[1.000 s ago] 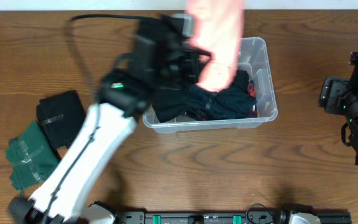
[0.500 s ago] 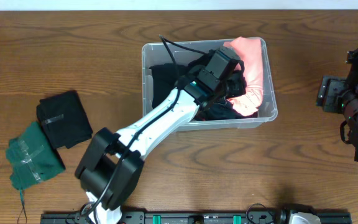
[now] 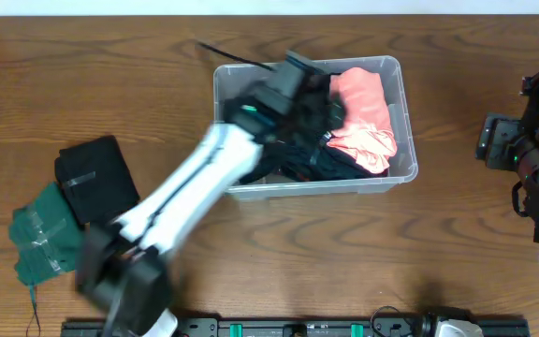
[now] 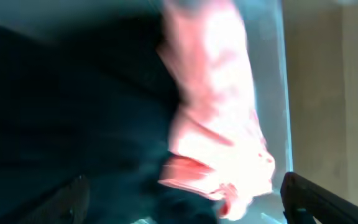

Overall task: Pack container
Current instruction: 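Place the pink shirt into the right side of the bin, then grasp the green folded garment with the left gripper, then place the green garment into the bin beside the pink shirt, then grasp the black folded garment with the left gripper, then place the black garment into the left side of the bin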

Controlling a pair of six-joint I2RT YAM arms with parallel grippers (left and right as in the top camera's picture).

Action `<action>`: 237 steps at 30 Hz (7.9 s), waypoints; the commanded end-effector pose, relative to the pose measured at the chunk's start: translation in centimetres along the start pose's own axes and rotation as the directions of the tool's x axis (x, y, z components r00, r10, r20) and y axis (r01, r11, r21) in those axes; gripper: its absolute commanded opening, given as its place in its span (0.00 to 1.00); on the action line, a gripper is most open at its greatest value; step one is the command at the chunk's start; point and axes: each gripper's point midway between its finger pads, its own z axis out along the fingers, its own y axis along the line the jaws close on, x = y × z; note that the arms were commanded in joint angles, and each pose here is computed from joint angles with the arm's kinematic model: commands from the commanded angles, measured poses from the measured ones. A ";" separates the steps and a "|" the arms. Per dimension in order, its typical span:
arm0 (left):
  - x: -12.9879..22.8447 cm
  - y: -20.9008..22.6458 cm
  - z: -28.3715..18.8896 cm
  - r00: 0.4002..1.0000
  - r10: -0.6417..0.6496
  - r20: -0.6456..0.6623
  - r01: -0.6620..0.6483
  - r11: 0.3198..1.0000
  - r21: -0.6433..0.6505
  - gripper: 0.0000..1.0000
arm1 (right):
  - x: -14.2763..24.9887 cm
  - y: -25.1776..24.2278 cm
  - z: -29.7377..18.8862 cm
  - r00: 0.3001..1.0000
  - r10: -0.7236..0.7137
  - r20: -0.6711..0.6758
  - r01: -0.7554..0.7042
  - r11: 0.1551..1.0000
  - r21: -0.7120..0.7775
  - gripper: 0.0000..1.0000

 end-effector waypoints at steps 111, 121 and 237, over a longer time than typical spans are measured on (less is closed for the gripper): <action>-4.0 4.6 -0.2 0.965 -0.177 0.195 0.125 0.960 0.252 0.06 | 0.3 0.7 1.5 0.999 -0.027 -0.042 0.026 0.999 -0.030 0.85; -1.5 3.9 0.4 0.993 -0.104 0.053 0.083 0.949 0.304 0.98 | 0.3 0.7 1.5 0.999 -0.028 -0.042 0.027 0.999 -0.029 0.85; 5.7 14.4 7.1 0.908 0.160 -0.387 -0.219 0.969 -0.114 0.98 | 0.6 1.2 2.4 0.997 -0.040 -0.065 0.036 0.998 -0.050 0.85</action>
